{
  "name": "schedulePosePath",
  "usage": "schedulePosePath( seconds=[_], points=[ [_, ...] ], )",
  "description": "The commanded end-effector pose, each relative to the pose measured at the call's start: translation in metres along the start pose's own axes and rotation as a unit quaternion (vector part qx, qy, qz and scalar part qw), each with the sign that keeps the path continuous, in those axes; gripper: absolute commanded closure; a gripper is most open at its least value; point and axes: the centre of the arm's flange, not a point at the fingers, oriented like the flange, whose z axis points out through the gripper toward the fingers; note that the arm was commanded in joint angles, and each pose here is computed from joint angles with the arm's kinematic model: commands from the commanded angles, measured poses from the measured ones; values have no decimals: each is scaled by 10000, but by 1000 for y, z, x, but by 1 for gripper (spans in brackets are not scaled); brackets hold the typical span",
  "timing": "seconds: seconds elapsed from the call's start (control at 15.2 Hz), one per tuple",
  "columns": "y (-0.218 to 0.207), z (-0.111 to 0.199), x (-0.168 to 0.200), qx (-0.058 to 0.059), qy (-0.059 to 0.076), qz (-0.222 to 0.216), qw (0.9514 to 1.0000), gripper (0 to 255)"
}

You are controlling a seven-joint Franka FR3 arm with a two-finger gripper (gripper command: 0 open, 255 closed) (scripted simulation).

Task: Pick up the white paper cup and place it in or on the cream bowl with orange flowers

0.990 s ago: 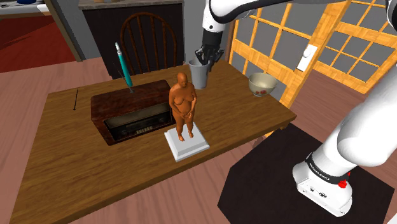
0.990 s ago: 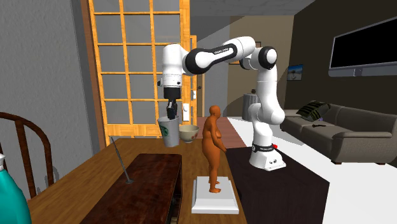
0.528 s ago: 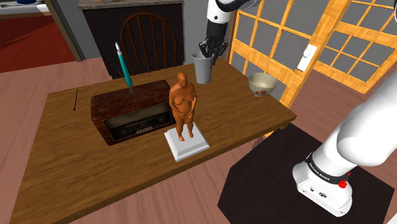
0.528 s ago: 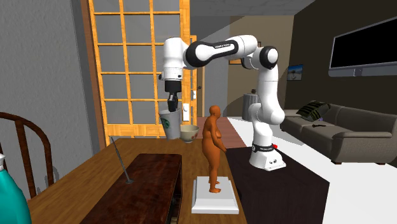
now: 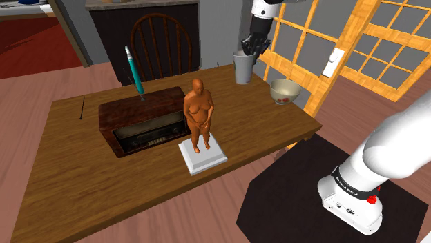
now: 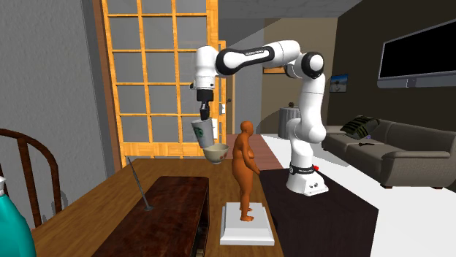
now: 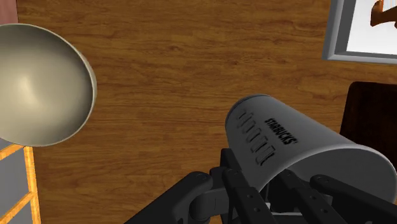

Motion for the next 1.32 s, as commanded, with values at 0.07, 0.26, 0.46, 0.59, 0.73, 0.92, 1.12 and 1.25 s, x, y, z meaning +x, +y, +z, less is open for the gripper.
schedulePosePath(
  seconds=[0.07, 0.26, 0.46, 0.59, 0.73, 0.92, 1.12, 1.25],
  points=[
    [38, -4, -6, 1, 1, -8, 10000, 255],
    [77, -10, -11, 1, 1, -8, 10000, 255],
    [116, -16, -16, 1, 1, -8, 10000, 255],
    [142, -21, -20, 1, 1, -8, 10000, 255],
    [167, -25, -23, 1, 1, -8, 10000, 255],
    [206, -31, -29, 1, 1, -8, 10000, 255],
    [245, -38, -34, 1, 1, -8, 10000, 255],
    [269, -41, -37, 1, 1, -8, 10000, 255]
  ],
)
